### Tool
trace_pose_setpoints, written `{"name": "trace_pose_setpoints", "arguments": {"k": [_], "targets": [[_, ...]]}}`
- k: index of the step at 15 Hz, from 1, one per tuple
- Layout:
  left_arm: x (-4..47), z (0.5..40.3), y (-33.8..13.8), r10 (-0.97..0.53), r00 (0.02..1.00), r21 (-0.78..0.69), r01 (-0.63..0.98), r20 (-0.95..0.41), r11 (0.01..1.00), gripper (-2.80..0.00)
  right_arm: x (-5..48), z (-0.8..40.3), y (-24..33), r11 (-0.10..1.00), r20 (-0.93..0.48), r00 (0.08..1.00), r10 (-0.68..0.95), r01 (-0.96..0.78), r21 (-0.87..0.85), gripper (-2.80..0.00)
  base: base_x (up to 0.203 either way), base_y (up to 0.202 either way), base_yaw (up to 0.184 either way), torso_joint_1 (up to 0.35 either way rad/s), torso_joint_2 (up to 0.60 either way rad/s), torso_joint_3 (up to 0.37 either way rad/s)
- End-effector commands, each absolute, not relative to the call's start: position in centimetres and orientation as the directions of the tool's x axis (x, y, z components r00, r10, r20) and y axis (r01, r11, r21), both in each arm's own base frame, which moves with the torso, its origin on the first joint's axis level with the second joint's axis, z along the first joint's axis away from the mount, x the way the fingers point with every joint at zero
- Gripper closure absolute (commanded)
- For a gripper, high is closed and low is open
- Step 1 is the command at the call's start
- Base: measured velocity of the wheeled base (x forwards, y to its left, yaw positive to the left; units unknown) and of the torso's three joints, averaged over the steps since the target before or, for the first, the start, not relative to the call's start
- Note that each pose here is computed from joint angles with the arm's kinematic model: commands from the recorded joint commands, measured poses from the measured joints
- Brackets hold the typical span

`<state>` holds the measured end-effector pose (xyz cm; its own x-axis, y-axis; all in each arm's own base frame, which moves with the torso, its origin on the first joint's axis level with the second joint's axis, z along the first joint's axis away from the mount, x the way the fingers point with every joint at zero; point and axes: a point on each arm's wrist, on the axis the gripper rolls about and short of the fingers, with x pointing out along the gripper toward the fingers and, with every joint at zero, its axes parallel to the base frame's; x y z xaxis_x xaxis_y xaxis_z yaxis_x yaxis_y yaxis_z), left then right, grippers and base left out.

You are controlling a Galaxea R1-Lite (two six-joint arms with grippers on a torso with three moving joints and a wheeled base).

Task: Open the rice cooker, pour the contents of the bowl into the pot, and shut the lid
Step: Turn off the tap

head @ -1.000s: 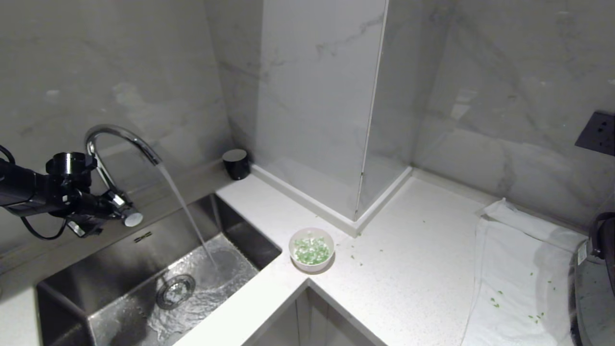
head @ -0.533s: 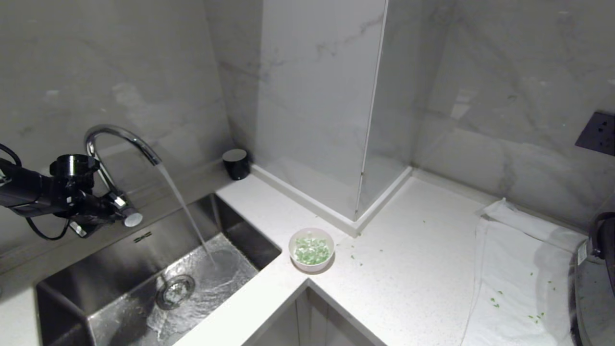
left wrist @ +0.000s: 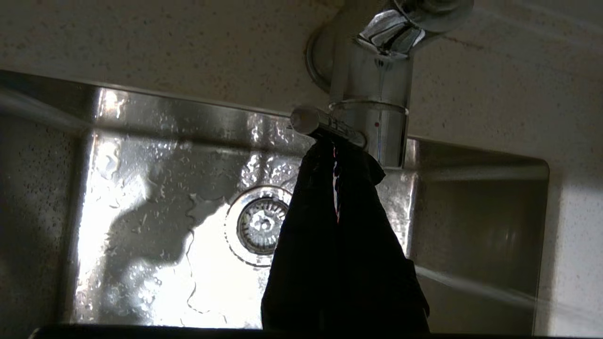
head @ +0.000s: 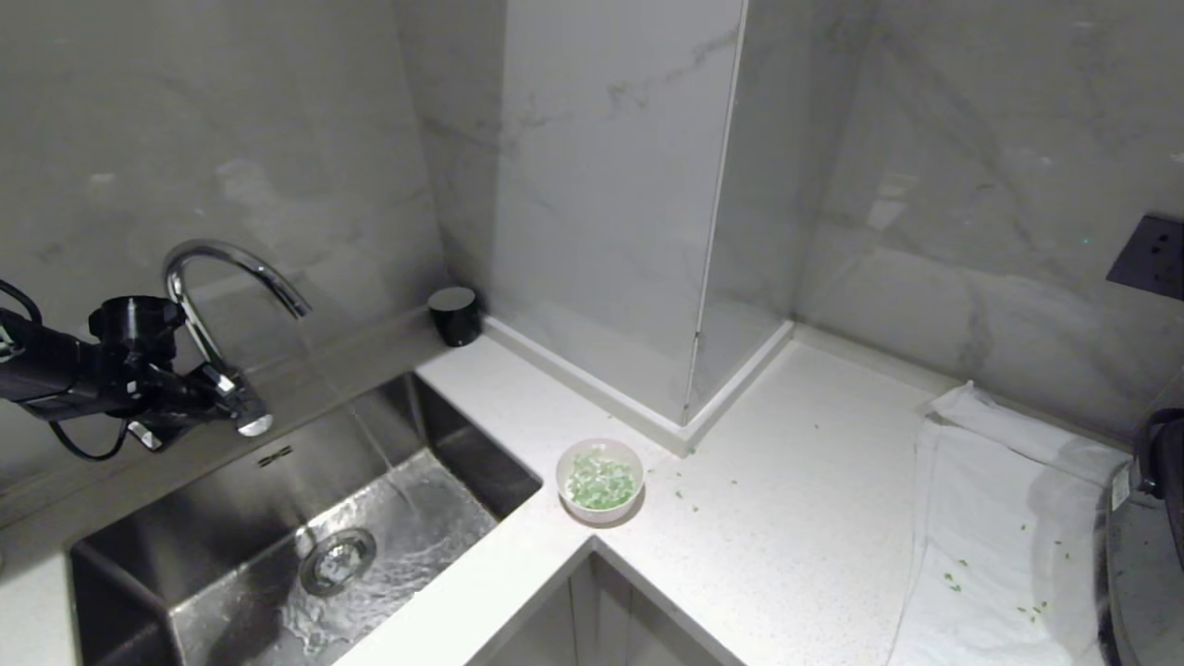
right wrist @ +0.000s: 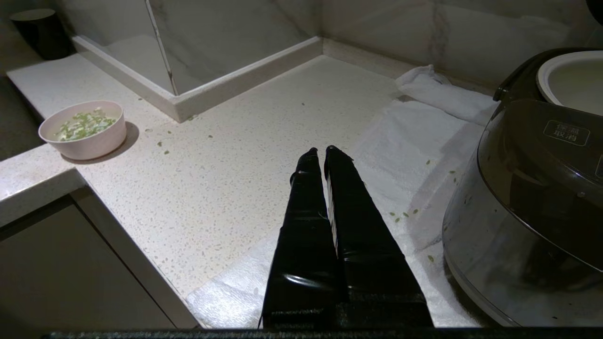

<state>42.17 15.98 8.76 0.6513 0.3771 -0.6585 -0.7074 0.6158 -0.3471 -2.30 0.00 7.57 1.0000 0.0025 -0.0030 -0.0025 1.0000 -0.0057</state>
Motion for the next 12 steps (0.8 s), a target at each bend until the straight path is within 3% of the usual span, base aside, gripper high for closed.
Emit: {"name": "trace_pose_setpoints", "arguments": {"k": [1,12], "targets": [[42.7,8.1,16.3,0.384,0.648,-0.346,-0.714,-0.658,0.609,0.00,-2.3,7.6,0.0,1.000,-0.003,1.000,0.003,-0.003,-0.006,0.00,0.000,0.000,0.000,0.000,0.00,0.000],[41.7,9.6,15.9,0.384,0.654,-0.360,-0.713,-0.652,0.602,0.00,-2.3,7.6,0.0,1.000,-0.003,1.000,0.003,-0.003,-0.006,0.00,0.000,0.000,0.000,0.000,0.00,0.000]]}}
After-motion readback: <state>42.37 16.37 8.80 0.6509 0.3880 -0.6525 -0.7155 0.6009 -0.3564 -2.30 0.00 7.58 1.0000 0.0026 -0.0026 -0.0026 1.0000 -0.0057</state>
